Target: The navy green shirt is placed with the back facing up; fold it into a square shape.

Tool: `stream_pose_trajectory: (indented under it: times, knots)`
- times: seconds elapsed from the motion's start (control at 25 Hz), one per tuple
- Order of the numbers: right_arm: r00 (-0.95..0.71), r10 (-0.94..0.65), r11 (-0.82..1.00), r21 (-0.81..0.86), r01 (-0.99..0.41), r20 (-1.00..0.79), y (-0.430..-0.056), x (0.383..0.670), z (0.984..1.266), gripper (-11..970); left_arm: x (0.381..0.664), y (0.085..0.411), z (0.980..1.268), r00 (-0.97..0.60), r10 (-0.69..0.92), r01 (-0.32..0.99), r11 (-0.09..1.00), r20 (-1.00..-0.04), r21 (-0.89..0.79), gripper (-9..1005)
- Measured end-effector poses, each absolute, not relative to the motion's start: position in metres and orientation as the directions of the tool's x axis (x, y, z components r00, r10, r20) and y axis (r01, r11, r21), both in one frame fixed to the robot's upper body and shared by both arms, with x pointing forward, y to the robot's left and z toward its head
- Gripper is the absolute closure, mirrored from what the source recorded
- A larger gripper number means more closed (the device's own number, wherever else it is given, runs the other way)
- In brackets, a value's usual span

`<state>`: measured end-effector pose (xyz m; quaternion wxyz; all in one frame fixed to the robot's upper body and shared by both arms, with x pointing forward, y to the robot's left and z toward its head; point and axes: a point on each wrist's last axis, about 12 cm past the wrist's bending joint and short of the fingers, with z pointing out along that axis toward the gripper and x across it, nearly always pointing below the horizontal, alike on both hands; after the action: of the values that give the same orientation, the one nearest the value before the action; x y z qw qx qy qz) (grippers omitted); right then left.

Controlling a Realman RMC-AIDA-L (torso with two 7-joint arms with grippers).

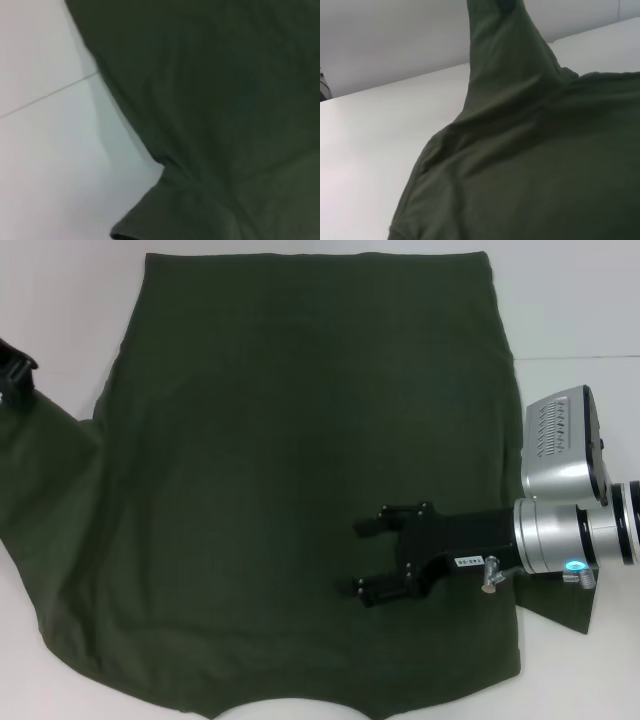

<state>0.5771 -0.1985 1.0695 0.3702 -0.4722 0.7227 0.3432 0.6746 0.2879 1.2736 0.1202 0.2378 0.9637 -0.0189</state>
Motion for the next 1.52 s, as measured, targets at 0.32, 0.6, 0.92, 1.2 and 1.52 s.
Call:
stream_pose_trajectory:
  times: [0.32, 0.6, 0.92, 1.2, 1.52]
  knots:
    - [-0.279, -0.436, 0.330, 0.136, -0.934, -0.856, -0.199, 0.577, 1.066, 48, 0.676, 0.247, 1.261, -0.866, 0.466, 0.471, 0.882, -0.182, 0.017, 967]
    - [-0.280, -0.436, 0.334, 0.135, -0.933, -0.855, -0.199, 0.578, 1.066, 48, 0.679, 0.215, 1.254, -0.855, 0.481, 0.491, 0.871, -0.195, -0.003, 961]
    - [-0.286, -0.429, 0.342, 0.139, -0.929, -0.857, -0.201, 0.578, 1.066, 49, 0.680, 0.192, 1.237, -0.839, 0.504, 0.517, 0.856, -0.205, -0.008, 955]
    - [-0.293, -0.429, 0.355, 0.139, -0.925, -0.854, -0.202, 0.578, 1.065, 49, 0.682, 0.215, 1.235, -0.860, 0.454, 0.469, 0.883, -0.234, -0.005, 950]
    - [-0.293, -0.430, 0.363, 0.134, -0.922, -0.854, -0.205, 0.580, 1.066, 50, 0.672, 0.271, 1.202, -0.929, 0.236, 0.282, 0.950, -0.285, -0.133, 790]
